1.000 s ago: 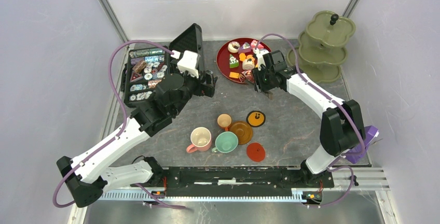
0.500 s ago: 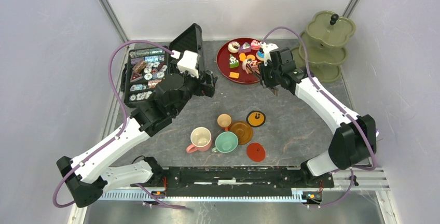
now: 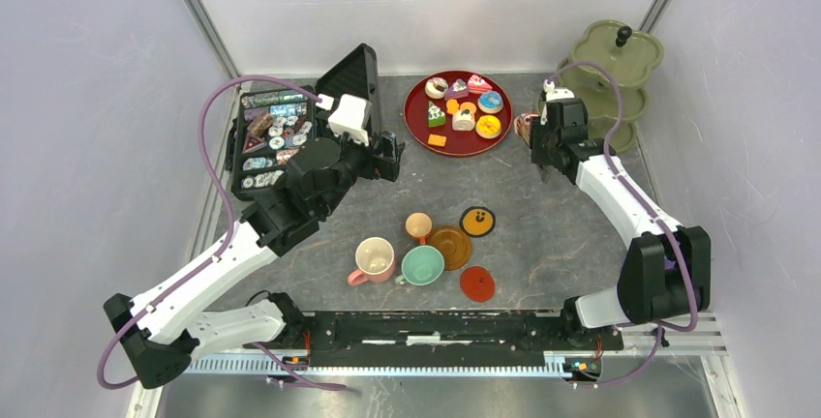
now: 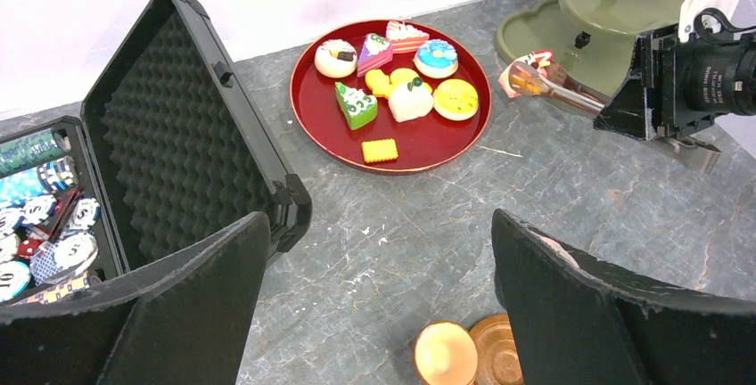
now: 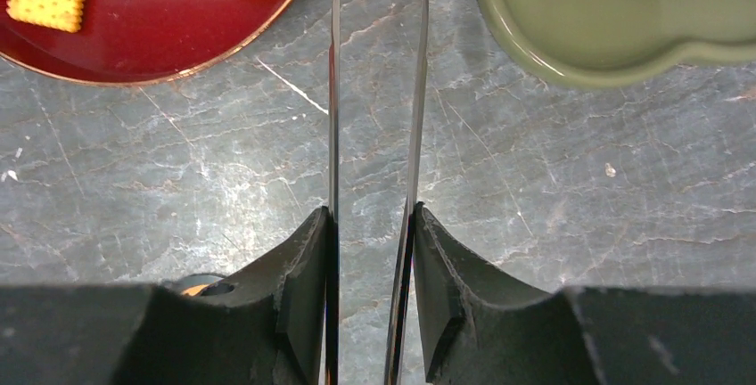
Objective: Serve the afternoon tea
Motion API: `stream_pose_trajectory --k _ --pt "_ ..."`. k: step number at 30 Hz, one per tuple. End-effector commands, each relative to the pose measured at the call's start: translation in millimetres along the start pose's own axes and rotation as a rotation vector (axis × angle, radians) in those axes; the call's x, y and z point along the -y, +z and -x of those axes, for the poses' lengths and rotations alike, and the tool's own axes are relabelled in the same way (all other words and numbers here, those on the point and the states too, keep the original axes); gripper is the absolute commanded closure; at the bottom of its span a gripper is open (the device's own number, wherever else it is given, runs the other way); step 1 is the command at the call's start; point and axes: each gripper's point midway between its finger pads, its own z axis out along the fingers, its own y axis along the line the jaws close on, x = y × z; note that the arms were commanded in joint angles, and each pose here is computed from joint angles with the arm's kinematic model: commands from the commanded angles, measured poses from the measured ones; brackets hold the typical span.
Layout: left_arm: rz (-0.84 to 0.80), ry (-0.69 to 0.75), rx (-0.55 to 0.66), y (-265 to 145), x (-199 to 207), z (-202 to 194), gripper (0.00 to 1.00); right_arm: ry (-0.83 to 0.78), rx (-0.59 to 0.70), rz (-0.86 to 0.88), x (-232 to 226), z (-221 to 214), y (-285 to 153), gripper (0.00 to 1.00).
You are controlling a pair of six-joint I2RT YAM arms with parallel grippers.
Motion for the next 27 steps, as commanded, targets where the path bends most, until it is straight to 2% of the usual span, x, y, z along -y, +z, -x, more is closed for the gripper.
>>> stream_pose_trajectory --k 1,8,14,27 --pt "-0.010 -0.014 0.051 -3.5 1.3 14.7 0.00 0.089 0.141 -0.019 2.0 30.8 5.7 0.65" --pt "-0.018 -0.019 0.047 -2.8 3.2 13.8 0.00 0.193 0.212 -0.079 21.6 24.4 19.9 0.65" --pt "-0.024 -0.027 0.055 -5.3 3.5 16.7 0.00 0.269 0.341 -0.121 31.8 28.8 27.4 0.65" --pt "-0.044 -0.045 0.060 -8.4 6.5 19.0 0.00 0.316 0.367 -0.225 53.8 37.4 52.8 0.65"
